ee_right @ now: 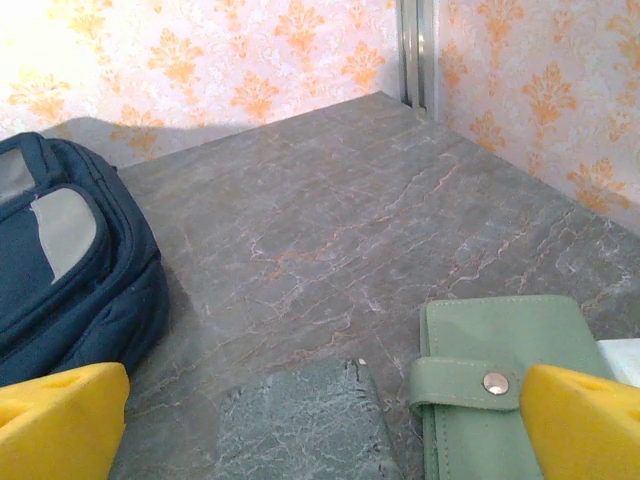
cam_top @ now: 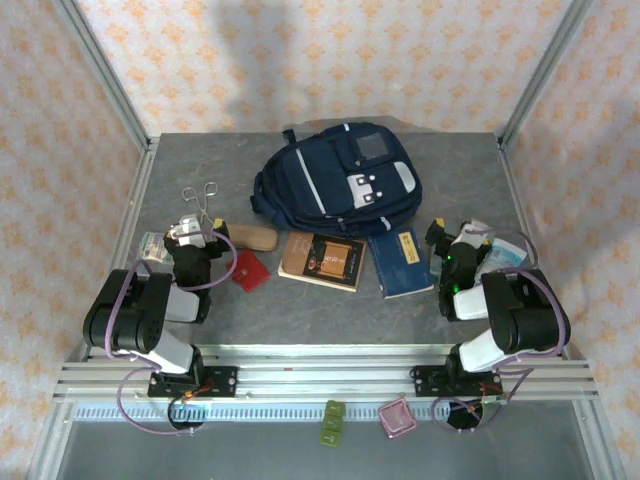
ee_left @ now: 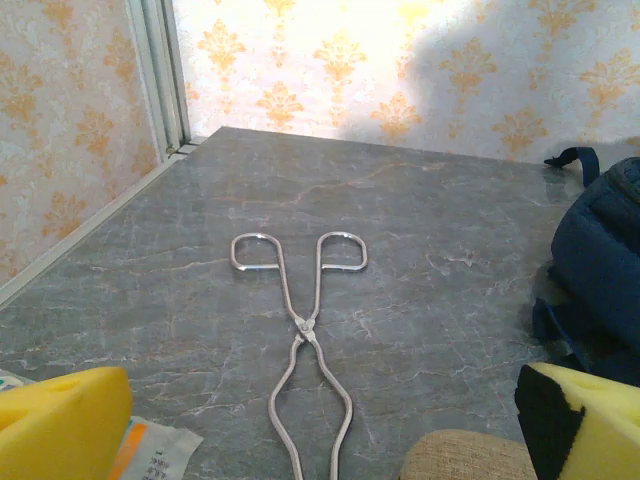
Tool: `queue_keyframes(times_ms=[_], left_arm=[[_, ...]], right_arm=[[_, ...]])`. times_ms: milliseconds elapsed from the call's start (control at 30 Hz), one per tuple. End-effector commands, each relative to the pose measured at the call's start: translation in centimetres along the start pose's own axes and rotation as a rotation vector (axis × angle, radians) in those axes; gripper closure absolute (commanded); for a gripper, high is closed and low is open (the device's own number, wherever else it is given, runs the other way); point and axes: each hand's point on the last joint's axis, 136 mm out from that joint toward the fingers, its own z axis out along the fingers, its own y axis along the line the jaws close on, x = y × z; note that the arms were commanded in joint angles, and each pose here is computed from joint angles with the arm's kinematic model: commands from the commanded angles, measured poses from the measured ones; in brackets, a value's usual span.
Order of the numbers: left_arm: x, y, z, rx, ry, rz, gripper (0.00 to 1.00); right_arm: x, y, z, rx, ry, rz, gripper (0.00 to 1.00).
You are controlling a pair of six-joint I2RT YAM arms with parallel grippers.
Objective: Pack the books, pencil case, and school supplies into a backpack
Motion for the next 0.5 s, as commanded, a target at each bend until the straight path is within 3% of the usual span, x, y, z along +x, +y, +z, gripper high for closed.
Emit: queue_keyframes(times_ms=[0, 467], left_arm=[[-2.00, -1.13, 0.35, 0.040, -0.073, 0.001, 0.00], [-2.05, -1.19, 0.38, 0.042, -0.073, 0.001, 0.00]], right_arm=[[-2.09, 0.25, 0.24, 0.016, -0.080, 0.003, 0.01], [-2.15, 0.26, 0.28, 0.016, -0.081, 0.002, 0.00]])
